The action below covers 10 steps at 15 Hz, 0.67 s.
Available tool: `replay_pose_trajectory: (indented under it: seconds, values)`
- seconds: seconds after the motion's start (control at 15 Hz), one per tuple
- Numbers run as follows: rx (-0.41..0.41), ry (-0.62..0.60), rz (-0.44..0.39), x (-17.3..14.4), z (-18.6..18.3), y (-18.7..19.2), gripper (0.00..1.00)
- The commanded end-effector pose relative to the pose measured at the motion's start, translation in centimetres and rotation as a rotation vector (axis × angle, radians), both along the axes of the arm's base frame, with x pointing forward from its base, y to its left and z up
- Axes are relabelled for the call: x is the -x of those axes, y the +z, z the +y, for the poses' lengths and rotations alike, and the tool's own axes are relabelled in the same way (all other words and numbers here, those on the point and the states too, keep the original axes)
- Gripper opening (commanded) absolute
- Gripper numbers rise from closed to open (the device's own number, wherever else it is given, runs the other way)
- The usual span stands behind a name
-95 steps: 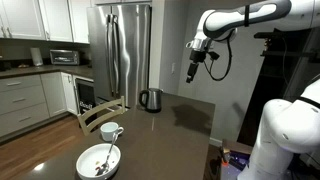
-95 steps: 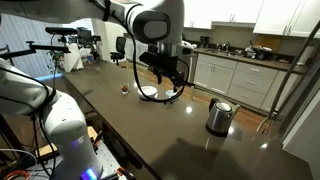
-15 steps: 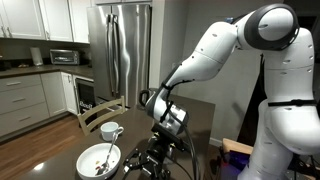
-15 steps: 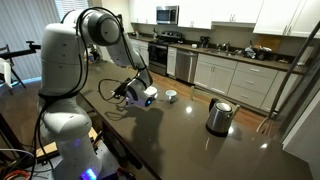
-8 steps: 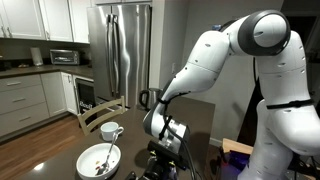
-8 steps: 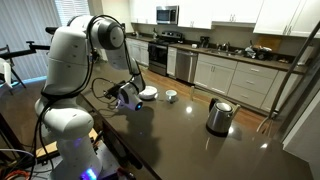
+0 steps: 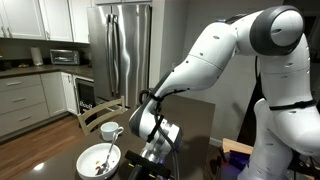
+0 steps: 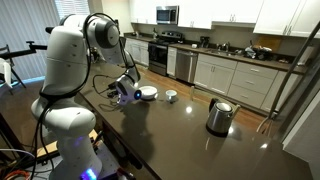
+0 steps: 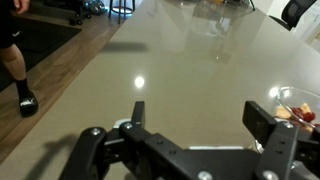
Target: Pick up the small glass cup and pour its contents in the white bowl. Put the small glass cup back on the table.
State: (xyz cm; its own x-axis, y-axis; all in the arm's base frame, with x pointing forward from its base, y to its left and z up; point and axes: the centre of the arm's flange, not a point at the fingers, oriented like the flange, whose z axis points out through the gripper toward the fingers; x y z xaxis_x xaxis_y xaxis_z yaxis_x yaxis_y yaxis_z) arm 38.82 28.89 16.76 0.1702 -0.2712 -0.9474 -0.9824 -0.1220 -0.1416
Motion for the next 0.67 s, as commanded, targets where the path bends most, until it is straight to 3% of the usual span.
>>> replay_pose_trajectory:
  seconds: [0.0,0.33,0.6]
  values:
    - [0.026,-0.013,0.002,-0.7,0.0,0.3,1.00]
    - [0.047,-0.029,0.000,-1.5,-0.1,1.1,1.00]
    - [-0.009,-0.145,-0.022,-1.6,1.6,-0.2,1.00]
